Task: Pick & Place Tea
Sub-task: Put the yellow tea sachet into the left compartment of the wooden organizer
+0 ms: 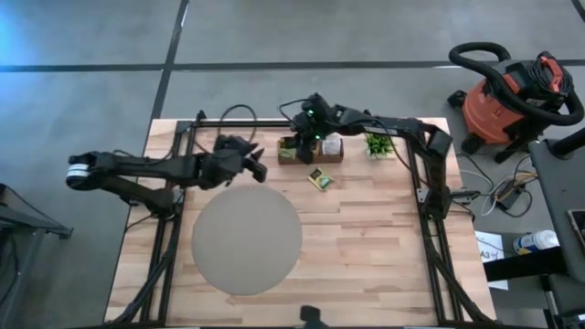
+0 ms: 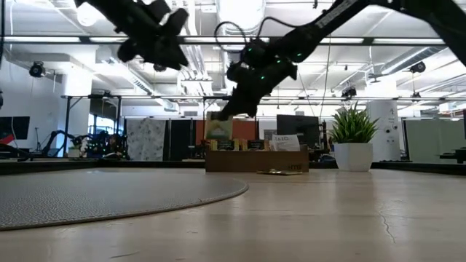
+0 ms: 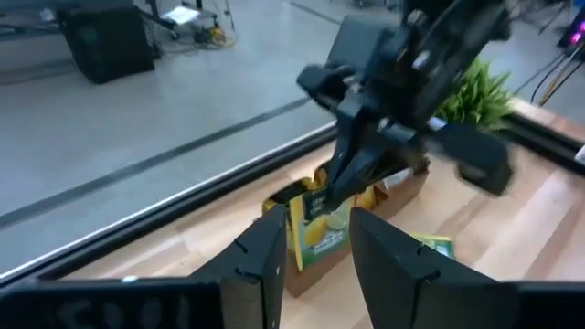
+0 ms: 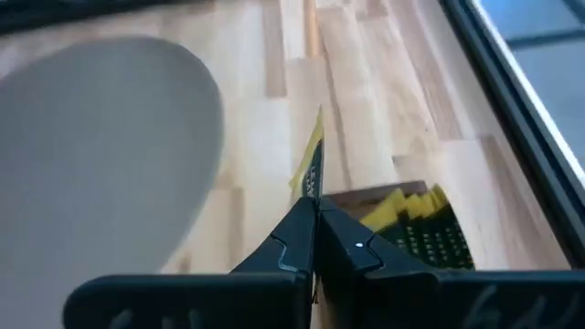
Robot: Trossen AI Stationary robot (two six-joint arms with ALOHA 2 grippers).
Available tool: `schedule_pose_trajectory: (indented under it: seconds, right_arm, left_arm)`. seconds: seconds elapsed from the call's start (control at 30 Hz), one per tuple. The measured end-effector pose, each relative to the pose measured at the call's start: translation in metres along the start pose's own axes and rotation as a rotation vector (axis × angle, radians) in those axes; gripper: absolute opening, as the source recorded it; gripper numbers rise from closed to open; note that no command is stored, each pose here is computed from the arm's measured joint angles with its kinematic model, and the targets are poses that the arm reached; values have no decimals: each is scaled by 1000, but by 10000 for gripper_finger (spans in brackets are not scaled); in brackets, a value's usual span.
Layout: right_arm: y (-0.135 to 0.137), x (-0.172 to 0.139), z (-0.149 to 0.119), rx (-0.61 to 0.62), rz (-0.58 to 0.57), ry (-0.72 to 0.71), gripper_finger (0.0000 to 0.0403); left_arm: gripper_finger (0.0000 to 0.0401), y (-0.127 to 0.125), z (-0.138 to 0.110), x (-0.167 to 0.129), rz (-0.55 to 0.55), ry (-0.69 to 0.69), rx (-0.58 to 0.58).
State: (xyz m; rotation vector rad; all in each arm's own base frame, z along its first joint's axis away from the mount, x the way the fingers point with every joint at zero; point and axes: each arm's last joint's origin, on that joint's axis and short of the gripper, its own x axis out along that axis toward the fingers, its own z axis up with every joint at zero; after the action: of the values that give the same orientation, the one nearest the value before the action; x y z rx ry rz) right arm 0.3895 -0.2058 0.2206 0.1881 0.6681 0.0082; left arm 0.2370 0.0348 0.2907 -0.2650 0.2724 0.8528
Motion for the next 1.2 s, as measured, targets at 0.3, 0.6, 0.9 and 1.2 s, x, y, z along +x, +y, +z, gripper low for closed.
schedule_pose_trajectory:
  seconds: [0.3, 0.6, 0.9, 1.2]
  right_arm:
    - [-11, 13, 3, -49, -87, 140, 8]
    - [-19, 9, 4, -67, -161, 134, 8]
    - [-18, 20, -7, -54, -99, 156, 8]
    - [-16, 32, -15, -64, -78, 195, 8]
  left_arm:
    - [117, 25, -5, -22, 11, -61, -42]
    - [117, 29, -13, -21, 27, -52, 8]
    - [117, 31, -13, -19, 42, -49, 45]
    - [117, 33, -12, -17, 57, -50, 43]
